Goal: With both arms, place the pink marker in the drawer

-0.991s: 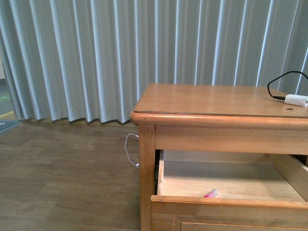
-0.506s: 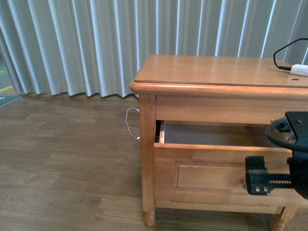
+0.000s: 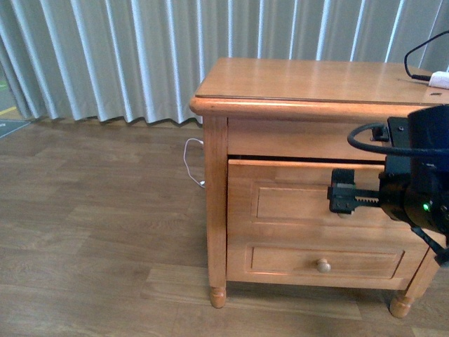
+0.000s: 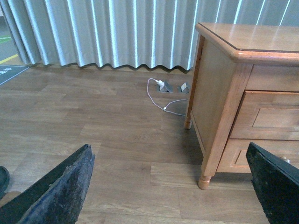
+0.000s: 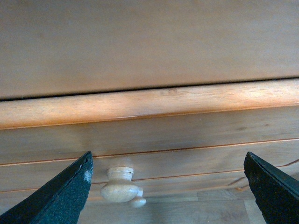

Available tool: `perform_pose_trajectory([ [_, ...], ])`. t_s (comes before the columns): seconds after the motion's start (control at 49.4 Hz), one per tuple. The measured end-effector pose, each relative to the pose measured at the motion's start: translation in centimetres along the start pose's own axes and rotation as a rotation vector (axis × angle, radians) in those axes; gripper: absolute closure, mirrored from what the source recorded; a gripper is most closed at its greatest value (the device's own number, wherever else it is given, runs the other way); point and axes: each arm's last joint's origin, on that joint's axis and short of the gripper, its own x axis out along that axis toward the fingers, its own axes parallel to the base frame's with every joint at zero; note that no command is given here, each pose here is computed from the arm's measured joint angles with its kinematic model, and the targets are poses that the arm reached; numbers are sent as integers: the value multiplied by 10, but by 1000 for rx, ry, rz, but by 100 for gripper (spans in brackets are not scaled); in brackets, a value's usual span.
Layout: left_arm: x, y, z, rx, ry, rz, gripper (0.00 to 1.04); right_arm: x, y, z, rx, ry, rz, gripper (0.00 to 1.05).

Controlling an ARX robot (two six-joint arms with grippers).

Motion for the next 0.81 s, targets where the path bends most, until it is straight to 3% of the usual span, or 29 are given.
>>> perform_pose_trajectory([
  [0.425, 0, 0, 0, 0, 0, 0, 6, 6, 2, 3, -42, -5, 46, 9],
  [0.809, 0, 0, 0, 0, 0, 0, 6, -102, -40, 34, 21, -68, 140, 9],
])
